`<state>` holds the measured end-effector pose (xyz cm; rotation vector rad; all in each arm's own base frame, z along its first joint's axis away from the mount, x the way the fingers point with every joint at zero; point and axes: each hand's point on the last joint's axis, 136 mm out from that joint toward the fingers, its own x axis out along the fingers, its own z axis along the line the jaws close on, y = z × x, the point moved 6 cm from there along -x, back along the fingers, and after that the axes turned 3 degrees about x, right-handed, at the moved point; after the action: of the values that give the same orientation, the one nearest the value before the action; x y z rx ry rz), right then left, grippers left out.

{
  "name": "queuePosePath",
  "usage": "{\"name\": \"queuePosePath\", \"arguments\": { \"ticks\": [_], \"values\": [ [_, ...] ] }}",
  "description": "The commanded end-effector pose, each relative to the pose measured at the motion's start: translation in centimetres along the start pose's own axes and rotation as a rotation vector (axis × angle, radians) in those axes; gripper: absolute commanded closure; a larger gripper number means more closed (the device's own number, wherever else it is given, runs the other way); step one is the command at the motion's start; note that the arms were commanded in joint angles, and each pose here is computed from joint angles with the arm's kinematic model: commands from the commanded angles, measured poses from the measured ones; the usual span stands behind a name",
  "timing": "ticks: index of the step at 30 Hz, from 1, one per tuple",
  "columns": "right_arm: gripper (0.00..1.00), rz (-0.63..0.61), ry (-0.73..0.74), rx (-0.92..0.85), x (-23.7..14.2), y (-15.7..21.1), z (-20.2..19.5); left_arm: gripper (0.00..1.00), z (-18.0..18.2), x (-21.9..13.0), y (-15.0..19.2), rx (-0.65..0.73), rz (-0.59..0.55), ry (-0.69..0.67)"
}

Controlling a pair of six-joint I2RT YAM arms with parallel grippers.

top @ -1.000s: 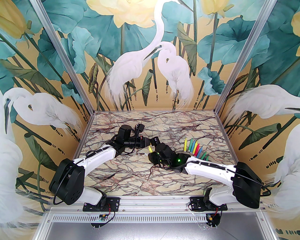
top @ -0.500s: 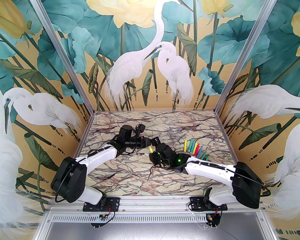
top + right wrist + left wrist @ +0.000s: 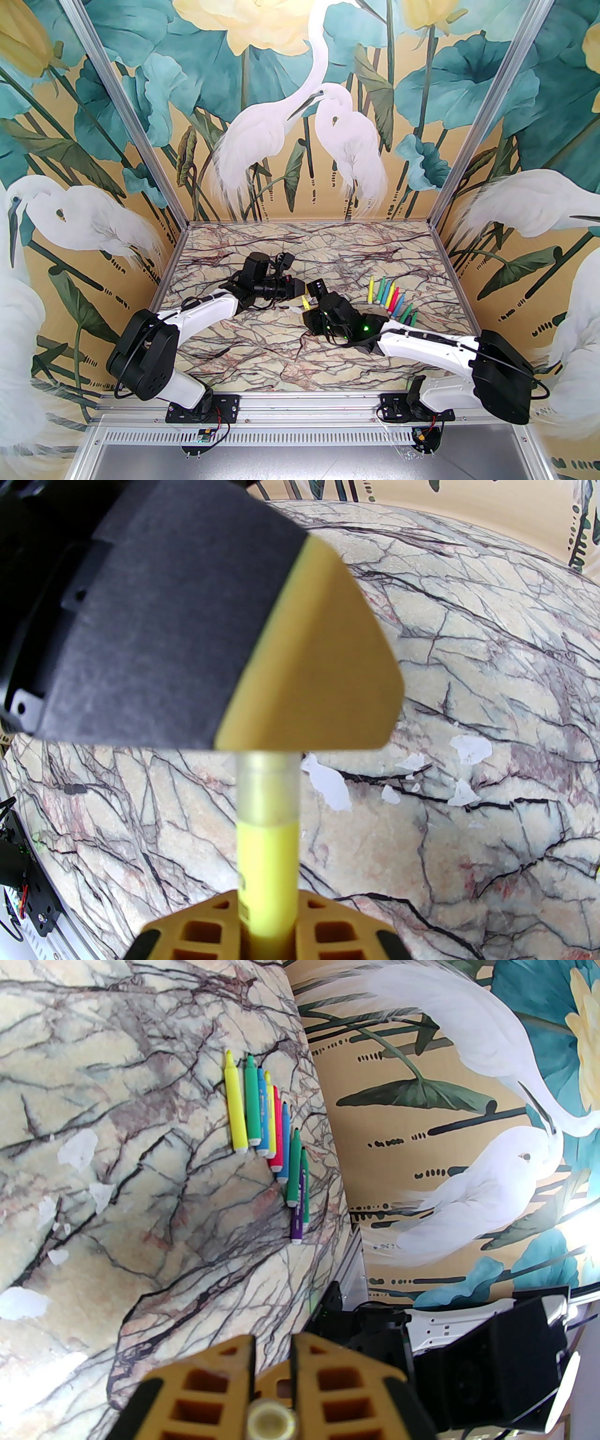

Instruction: Open the pen caps

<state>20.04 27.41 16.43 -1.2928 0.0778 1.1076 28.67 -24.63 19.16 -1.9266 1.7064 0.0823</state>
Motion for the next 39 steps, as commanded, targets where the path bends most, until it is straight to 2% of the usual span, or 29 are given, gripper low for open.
{"name": "queuePosePath", "arguments": {
  "ticks": [1, 31, 39],
  "values": [
    [0.94, 0.141, 0.069, 0.007, -0.6, 3.7, -2.0, 1.00, 1.4, -1.3, -2.9, -0.013, -0.145, -0.060],
    [0.95, 0.172, 0.103, -0.017, -1.2, 5.6, -3.3, 1.00, 3.0, -2.4, -3.3, -0.065, -0.183, -0.091],
    [0.94, 0.123, 0.131, -0.028, -2.2, 5.0, -3.7, 1.00, 3.3, -2.5, -3.2, -0.063, -0.157, -0.123]
  ]
}}
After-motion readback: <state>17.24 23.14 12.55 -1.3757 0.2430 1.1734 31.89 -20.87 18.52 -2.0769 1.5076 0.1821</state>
